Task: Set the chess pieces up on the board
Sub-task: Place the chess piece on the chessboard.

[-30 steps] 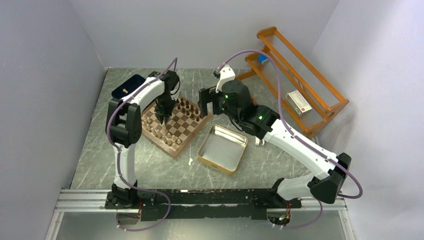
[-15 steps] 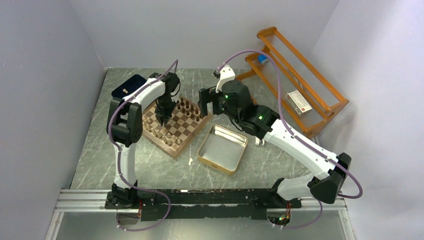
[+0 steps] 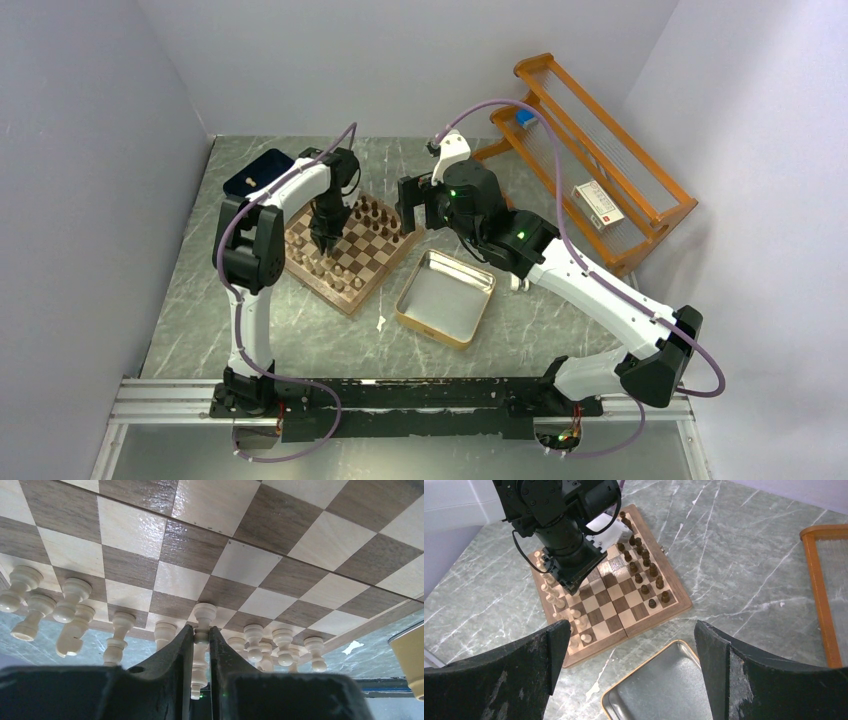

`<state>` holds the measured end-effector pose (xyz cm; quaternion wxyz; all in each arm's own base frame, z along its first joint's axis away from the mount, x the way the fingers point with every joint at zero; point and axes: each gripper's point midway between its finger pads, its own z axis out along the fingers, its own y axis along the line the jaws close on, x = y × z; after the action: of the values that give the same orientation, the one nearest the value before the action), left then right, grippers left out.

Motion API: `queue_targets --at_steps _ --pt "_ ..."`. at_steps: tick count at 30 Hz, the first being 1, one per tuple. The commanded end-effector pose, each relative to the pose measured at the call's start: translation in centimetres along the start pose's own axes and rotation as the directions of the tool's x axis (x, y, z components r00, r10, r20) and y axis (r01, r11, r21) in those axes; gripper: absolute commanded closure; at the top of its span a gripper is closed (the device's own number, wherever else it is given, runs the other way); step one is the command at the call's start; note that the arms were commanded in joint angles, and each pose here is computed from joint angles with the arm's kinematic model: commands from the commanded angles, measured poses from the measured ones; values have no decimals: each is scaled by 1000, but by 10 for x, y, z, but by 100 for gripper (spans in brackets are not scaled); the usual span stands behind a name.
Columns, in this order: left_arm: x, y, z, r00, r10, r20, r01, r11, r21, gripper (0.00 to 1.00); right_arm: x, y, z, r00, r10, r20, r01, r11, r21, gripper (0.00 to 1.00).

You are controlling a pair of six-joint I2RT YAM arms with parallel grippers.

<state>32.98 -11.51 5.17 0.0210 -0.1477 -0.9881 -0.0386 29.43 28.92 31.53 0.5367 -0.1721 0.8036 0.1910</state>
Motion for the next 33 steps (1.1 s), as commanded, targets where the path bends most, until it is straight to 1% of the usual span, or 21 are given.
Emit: queue_targets --at_steps 1,11,18,27,33 --pt "11 -2 0 1000 18 -21 -18 1000 6 81 -12 -3 -5 999 19 44 -19 1000 7 0" --pt "15 -3 -3 999 21 -27 -20 1000 9 82 -11 -3 -5 999 26 43 -26 1000 4 0" --pt "6 -3 -13 1000 12 13 -12 1000 -5 82 -9 -2 -6 999 29 40 -29 1000 -3 0" --pt "19 -4 -9 999 16 -37 -16 1000 -12 82 -9 -2 -8 999 28 41 -28 1000 -4 0" --pt "14 -6 -17 1000 17 -14 -17 1000 -14 83 -9 -2 -8 999 31 42 -30 1000 -6 0"
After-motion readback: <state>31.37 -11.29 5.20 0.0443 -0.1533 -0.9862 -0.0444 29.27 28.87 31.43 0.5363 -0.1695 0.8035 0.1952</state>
